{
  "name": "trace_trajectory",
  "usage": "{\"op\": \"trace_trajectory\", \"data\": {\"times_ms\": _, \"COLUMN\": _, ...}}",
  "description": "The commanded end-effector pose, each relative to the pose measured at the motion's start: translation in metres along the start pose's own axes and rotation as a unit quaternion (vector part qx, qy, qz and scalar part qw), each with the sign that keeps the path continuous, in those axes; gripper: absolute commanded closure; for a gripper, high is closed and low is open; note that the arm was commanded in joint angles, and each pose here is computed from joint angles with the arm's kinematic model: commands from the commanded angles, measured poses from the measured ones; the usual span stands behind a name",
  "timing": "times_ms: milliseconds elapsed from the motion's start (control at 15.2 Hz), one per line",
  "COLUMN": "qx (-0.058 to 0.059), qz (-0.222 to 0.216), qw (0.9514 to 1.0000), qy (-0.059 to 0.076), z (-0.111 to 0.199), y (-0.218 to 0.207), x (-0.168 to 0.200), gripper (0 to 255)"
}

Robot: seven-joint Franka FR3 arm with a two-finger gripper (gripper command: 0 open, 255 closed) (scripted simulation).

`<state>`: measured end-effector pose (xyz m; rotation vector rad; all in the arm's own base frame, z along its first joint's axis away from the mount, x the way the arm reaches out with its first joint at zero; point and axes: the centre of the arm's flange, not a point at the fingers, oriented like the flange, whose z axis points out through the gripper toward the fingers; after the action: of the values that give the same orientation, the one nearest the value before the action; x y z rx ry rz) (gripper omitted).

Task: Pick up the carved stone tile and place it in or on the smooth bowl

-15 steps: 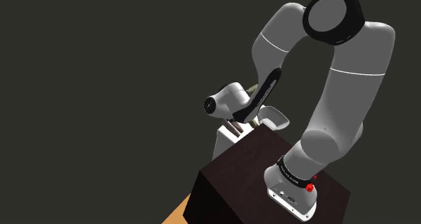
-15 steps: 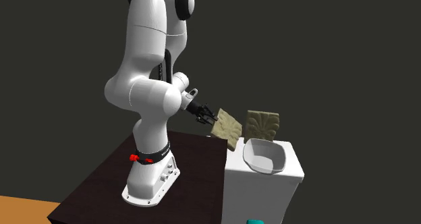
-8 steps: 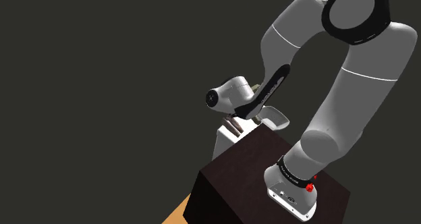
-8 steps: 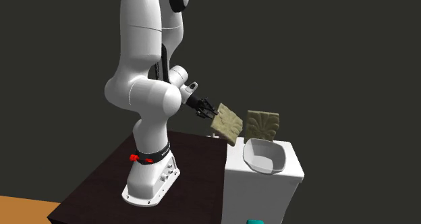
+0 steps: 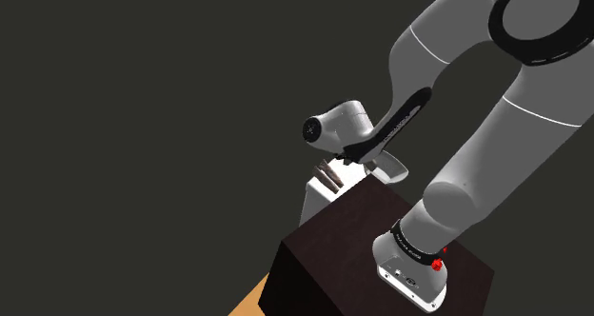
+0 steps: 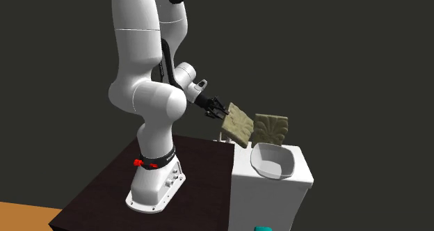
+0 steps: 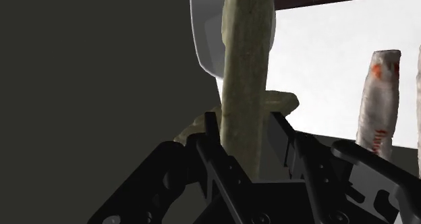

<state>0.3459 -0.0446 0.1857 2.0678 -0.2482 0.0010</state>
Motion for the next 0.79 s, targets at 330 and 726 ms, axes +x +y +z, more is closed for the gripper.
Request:
{"op": "trace_trajectory", "data": {"times_ms": 330, "qx": -0.001, "qz": 0.0, "qw": 1.0, "qy": 0.001, "z": 0.069, "y": 0.055, "x": -0.021, "gripper": 255}}
{"op": "trace_trajectory", "data": {"times_ms": 726, "qx": -0.001, "qz": 0.0, "qw": 1.0, "qy": 0.001, "z": 0.129, "y": 0.102, "x": -0.042, "gripper": 255}}
